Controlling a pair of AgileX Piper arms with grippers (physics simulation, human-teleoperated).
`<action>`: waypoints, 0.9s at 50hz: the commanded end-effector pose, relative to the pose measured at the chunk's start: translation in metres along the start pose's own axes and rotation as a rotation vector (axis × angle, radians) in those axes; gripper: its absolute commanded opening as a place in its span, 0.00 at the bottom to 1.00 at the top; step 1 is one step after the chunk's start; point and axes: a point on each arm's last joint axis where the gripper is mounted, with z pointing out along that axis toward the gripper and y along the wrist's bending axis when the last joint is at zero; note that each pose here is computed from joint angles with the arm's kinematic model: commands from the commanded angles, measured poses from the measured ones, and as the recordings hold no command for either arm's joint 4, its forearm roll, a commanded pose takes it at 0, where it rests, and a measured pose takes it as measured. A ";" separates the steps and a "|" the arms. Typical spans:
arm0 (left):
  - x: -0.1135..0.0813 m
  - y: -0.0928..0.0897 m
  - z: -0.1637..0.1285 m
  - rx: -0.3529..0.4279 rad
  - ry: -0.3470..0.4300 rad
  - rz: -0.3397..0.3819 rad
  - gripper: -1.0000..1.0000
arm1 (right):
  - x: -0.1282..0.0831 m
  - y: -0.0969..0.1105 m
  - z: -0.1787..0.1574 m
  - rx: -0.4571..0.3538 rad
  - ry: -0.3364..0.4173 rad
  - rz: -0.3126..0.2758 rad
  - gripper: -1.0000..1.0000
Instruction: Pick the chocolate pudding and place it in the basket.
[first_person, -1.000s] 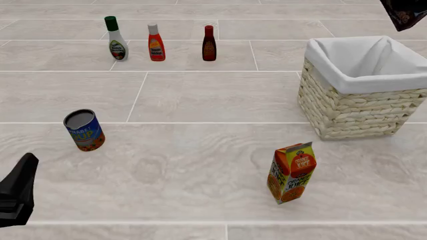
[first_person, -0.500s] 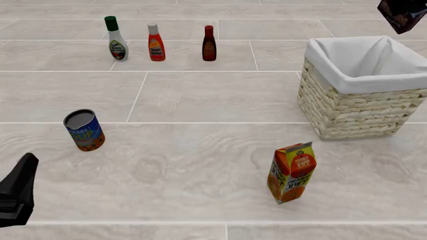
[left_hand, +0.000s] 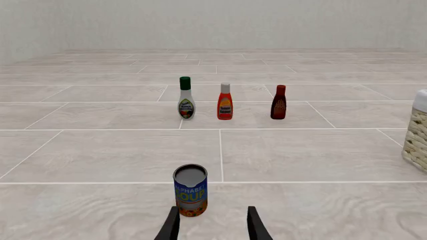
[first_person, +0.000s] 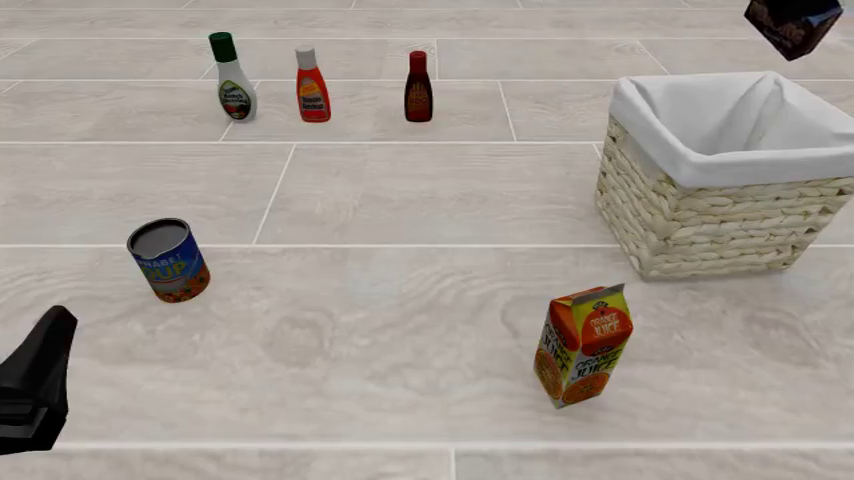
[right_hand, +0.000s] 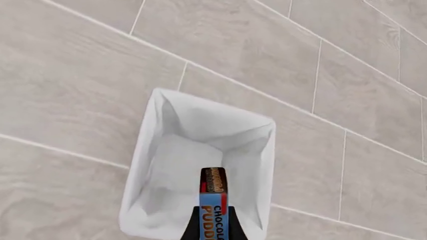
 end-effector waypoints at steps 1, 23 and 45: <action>0.001 0.000 0.000 -0.001 0.001 0.000 1.00 | -0.005 -0.002 0.006 -0.005 0.006 -0.004 0.00; 0.001 0.000 0.000 -0.001 0.000 0.000 1.00 | -0.005 -0.005 0.045 -0.024 0.044 -0.015 0.00; 0.001 0.000 0.000 -0.001 0.000 0.000 1.00 | -0.003 -0.005 0.071 -0.042 0.074 -0.020 0.00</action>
